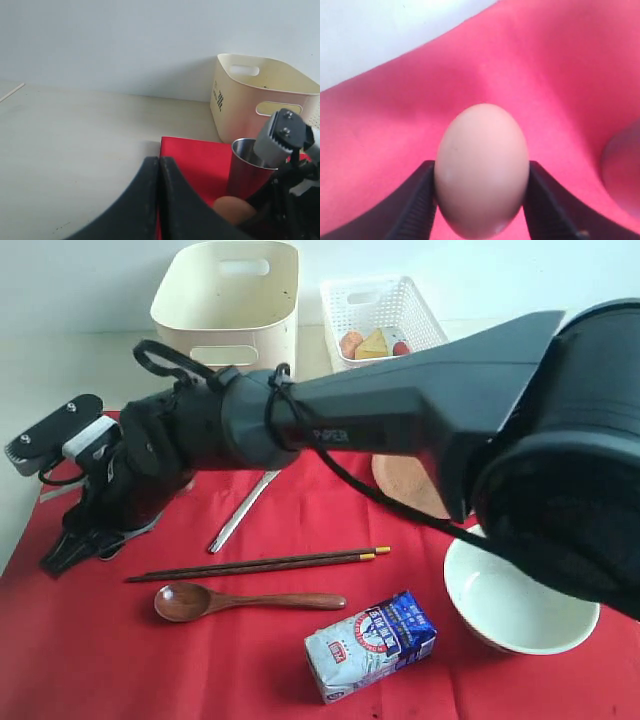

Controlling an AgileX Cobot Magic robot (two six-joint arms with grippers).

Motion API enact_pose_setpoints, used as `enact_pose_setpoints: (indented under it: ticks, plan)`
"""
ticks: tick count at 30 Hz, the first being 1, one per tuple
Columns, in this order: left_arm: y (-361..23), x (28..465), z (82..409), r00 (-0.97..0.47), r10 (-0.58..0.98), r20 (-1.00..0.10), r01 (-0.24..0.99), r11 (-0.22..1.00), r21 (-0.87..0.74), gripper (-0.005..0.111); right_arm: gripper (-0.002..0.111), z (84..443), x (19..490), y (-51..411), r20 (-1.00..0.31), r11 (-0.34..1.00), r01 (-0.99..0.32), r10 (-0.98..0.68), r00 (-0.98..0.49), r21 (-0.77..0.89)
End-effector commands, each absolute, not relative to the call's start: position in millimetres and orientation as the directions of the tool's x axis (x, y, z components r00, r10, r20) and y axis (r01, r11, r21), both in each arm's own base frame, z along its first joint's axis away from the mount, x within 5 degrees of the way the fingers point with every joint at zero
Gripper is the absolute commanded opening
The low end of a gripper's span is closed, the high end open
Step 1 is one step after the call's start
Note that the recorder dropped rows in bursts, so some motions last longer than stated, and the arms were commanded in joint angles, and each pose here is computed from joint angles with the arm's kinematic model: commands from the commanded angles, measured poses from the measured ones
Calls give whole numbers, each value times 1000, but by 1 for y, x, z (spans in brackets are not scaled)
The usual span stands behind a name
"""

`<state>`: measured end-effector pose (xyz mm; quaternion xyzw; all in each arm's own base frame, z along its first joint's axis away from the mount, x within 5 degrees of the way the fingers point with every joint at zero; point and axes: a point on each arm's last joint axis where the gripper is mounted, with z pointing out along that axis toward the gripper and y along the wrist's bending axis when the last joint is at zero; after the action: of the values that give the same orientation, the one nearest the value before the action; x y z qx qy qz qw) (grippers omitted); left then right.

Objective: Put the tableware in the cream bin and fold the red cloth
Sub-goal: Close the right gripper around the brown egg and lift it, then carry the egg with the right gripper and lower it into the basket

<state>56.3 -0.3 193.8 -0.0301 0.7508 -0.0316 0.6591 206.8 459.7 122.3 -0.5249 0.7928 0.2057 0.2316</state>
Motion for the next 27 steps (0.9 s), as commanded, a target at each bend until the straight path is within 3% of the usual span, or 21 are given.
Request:
enact_pose_setpoints:
  ticks: [1, 9, 17, 21, 27]
  plan:
    - [0, 56, 194, -119, -92, -989, -3, 996, -92, 3, 0, 167, 206, 453, -606, 326, -943, -738, -295, 62]
    - [0, 56, 194, -119, -92, -989, -3, 996, -92, 3, 0, 234, 195, 422, -694, 296, -955, -688, -214, 1]
    - [0, 56, 194, -119, -92, -989, -3, 996, -92, 3, 0, 305, 216, 326, -826, 461, -885, -522, -215, -61]
    - [0, 56, 194, -119, -92, -989, -3, 996, -92, 3, 0, 316, 244, 279, -848, 586, -809, -455, -271, -55]
    - [0, 56, 194, -119, -92, -989, -3, 996, -92, 3, 0, 305, 292, 238, -838, 720, -692, -400, -371, -38]
